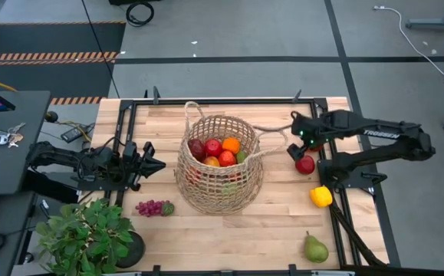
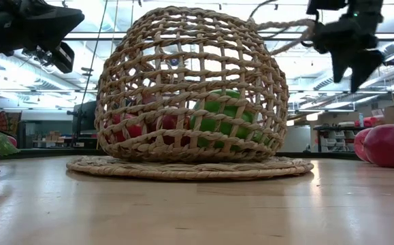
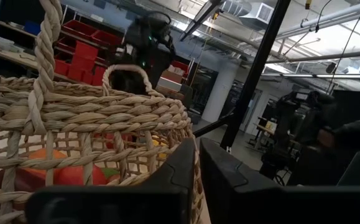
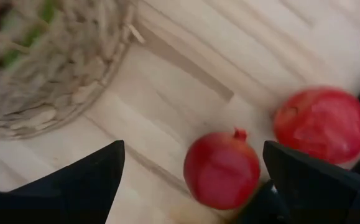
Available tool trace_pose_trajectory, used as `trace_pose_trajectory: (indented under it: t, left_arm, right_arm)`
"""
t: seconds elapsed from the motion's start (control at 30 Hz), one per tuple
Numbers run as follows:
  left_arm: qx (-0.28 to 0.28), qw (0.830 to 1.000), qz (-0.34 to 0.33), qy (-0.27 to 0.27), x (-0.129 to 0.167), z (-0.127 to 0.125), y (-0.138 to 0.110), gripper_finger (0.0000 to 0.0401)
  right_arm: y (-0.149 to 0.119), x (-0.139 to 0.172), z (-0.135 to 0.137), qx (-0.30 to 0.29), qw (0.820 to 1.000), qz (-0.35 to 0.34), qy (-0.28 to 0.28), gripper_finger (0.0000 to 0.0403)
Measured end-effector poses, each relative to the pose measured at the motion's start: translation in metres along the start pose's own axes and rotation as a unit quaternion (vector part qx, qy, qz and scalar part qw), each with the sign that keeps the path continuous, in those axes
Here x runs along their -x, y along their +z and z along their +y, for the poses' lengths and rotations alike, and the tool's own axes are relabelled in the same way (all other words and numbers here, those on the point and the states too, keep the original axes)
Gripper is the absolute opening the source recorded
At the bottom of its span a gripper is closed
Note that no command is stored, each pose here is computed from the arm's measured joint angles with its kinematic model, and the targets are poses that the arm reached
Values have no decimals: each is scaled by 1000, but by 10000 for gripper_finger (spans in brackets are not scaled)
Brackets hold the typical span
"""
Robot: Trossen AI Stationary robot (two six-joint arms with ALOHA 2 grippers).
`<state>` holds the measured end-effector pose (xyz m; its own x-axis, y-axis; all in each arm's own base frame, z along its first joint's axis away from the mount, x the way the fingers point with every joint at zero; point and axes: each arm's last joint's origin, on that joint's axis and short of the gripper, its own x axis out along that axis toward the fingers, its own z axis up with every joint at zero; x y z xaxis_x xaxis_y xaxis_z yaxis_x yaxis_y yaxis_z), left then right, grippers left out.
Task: Build produce basket
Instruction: Put the yellow bell pepper into the brown basket
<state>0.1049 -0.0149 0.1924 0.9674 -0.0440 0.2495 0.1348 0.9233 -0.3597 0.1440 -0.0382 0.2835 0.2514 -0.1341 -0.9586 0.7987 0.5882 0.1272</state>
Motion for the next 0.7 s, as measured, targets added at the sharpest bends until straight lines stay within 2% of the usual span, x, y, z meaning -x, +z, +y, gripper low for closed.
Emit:
trace_pose_trajectory:
  t: [0.17, 0.3, 0.5, 0.7]
  left_arm:
    - [0, 1000, 0, 0, 0, 0, 0, 31]
    - [0, 1000, 0, 0, 0, 0, 0, 36]
    - [0, 1000, 0, 0, 0, 0, 0, 30]
    - [0, 1000, 0, 0, 0, 0, 0, 32]
  right_arm:
    - [-17, -9, 0, -64, 997, -15, -34, 380]
    - [-26, -8, 0, -99, 994, -15, -39, 372]
    - [-41, -5, 16, -47, 999, -19, 0, 363]
    - [-68, -6, 38, -26, 1000, 11, 9, 355]
